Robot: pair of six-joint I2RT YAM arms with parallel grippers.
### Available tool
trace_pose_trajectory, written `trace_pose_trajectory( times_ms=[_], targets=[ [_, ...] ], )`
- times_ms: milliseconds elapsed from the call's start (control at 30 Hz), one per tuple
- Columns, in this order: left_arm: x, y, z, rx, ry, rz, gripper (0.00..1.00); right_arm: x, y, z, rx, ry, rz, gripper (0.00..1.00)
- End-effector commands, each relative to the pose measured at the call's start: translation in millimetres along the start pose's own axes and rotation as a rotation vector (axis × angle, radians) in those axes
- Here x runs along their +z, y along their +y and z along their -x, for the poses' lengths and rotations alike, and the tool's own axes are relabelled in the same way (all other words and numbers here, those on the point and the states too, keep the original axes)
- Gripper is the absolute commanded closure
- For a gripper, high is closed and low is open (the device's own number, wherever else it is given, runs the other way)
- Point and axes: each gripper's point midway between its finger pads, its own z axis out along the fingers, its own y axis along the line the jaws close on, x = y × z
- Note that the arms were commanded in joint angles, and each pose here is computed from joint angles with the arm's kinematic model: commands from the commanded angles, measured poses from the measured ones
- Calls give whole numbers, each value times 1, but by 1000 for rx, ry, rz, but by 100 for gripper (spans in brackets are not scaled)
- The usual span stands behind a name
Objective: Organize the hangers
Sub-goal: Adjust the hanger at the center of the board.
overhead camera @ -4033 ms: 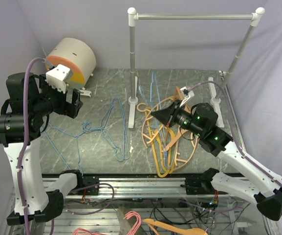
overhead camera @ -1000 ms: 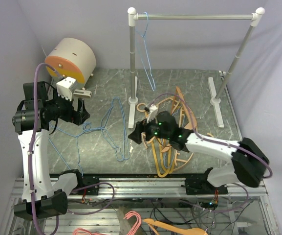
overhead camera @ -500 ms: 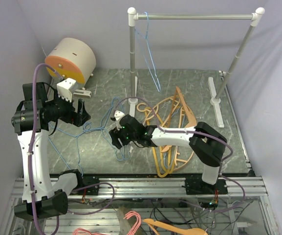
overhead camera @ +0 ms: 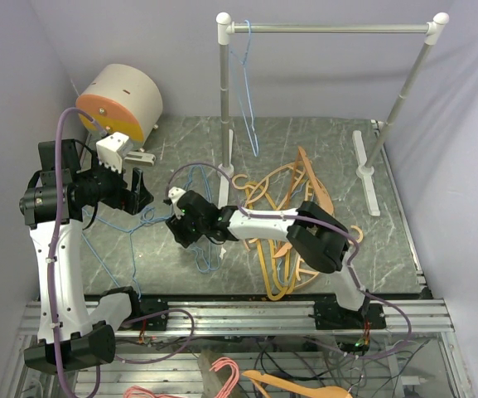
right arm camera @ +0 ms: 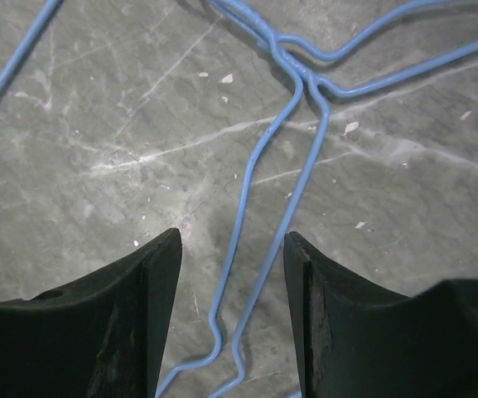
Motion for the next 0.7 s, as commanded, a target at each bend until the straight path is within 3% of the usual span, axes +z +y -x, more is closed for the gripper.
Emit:
trace_pose_trajectory(
  times_ms=[0, 500, 667],
  targets=[
    [-5, -2, 6, 30, -33, -2, 1, 10, 1, -11, -31, 64, -5, 48],
    [-4, 0, 3, 30, -30, 15, 1, 19, -12, -48, -67, 190, -73, 54],
    [-4, 1, 2, 28, -29, 20, 1, 21, -17, -54, -76, 208, -99, 72]
  ],
)
